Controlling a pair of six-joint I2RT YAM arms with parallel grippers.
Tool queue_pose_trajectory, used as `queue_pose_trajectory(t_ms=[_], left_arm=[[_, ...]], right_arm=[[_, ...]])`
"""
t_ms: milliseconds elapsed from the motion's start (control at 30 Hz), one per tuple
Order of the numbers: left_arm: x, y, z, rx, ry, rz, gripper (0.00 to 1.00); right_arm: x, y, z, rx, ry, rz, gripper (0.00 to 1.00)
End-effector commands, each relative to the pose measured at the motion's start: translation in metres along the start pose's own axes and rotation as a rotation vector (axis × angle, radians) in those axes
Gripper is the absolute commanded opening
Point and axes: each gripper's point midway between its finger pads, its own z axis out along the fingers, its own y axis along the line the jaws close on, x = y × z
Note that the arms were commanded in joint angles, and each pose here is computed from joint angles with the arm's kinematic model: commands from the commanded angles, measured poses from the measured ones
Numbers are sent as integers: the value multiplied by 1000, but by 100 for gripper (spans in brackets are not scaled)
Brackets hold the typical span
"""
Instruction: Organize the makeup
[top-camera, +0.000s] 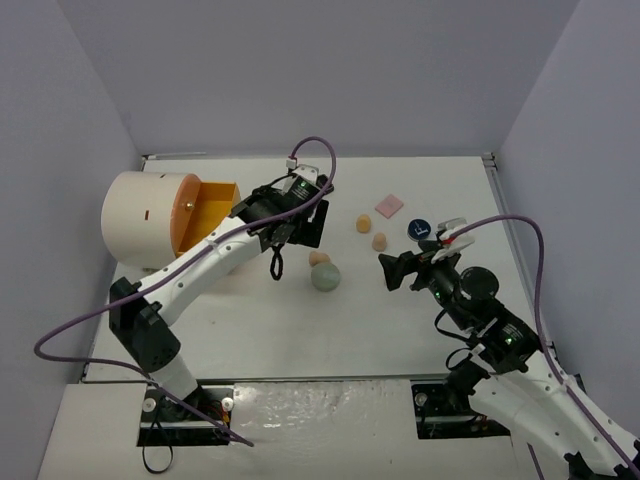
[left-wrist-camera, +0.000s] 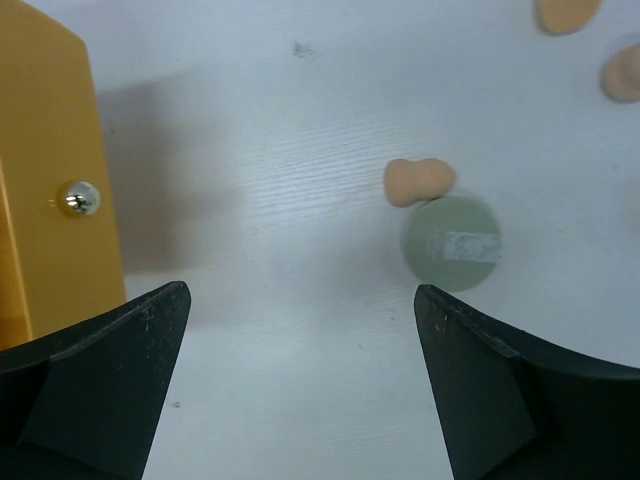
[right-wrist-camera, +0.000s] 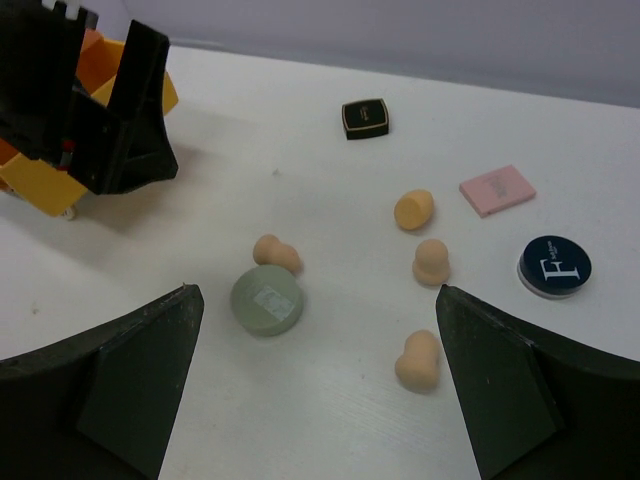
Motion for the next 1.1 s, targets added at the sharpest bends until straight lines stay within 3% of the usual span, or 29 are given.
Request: queue_pose_trajectory(t_ms=[0,433,733,1067], left_arm=[[-5,-47,-10,210,-33,-129,95],[43,-117,54,285,94,-117,97],[68,-115,84,206,163,-80,97],[79,-127,99,233,192,-81,97]], right_arm=[[-43,-9,-19,52,-113,32,100],[-37,-14,-34,60,-99,37,100],[-35,-15,-35,63,-101,41,100],[-33,-15,-33,65,-94,41,100]])
